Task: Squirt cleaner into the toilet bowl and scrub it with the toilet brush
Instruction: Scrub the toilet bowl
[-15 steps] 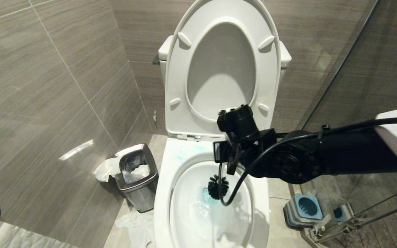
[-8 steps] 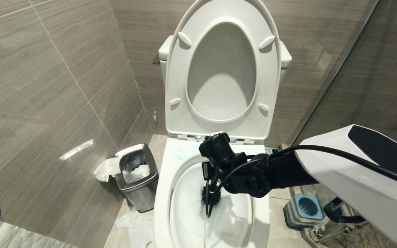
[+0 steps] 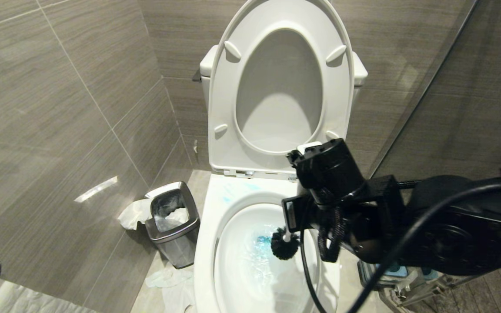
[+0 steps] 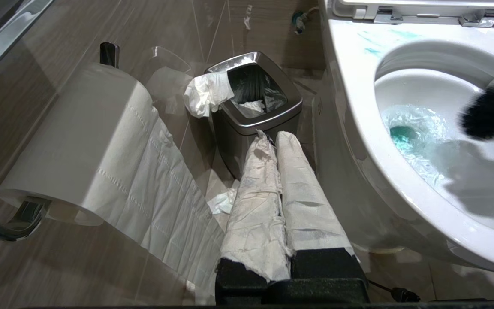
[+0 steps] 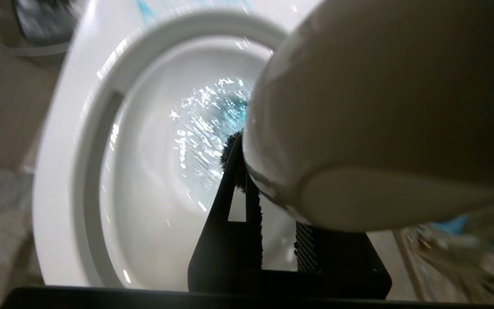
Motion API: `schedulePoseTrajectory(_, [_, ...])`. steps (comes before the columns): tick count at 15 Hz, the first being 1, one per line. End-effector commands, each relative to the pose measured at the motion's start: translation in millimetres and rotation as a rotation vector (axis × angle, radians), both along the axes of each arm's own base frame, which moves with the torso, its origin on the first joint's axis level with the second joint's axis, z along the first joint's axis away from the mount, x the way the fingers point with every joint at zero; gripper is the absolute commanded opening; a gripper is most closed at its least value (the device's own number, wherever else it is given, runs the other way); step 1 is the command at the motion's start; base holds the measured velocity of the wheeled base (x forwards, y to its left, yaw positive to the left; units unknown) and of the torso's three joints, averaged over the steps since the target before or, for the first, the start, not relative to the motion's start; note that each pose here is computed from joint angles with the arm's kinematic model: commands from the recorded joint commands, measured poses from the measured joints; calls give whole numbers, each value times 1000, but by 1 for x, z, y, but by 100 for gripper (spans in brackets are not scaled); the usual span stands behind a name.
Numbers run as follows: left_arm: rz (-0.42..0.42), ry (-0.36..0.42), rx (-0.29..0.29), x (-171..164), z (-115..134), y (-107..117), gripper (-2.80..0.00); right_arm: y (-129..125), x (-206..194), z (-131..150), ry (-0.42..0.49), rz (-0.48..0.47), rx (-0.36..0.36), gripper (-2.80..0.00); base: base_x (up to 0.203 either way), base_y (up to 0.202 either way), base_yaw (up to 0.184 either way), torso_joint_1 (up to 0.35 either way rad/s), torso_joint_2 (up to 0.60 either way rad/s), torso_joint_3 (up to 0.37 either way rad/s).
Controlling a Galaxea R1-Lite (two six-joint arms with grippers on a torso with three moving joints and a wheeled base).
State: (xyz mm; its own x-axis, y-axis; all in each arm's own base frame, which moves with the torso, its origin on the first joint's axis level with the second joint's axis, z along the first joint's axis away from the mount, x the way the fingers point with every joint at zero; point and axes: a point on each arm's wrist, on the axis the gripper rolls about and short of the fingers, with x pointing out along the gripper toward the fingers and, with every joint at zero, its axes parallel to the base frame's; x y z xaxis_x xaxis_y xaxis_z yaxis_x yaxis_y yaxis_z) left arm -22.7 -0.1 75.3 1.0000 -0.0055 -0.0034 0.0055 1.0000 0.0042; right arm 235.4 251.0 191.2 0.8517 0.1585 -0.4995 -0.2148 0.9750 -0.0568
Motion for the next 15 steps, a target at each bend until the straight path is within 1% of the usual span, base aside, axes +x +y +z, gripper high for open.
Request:
schedulePoseTrajectory(1, [-1, 0, 0, 0, 0, 0, -280, -19, -26, 24, -40, 9, 31, -280, 0, 0, 0, 0, 0, 0])
schedulePoseTrajectory(3, [-1, 0, 0, 0, 0, 0, -280, -10, -20, 12, -19, 11, 4, -280, 0, 0, 0, 0, 0, 0])
schedulePoseTrajectory(6, [0, 0, 0, 0, 0, 0, -280, 11, -12, -8, 10, 31, -27, -280, 0, 0, 0, 0, 0, 0])
schedulePoseTrajectory(8, [-1, 0, 0, 0, 0, 0, -280, 23, -4, -16, 19, 32, -36, -280, 0, 0, 0, 0, 0, 0])
schedulePoseTrajectory(10, [1, 0, 0, 0, 0, 0, -280, 32, 4, -32, 42, 29, -60, -280, 0, 0, 0, 0, 0, 0])
schedulePoseTrajectory(15, [-1, 0, 0, 0, 0, 0, -280, 43, 33, -67, 72, -45, -116, -280, 0, 0, 0, 0, 0, 0])
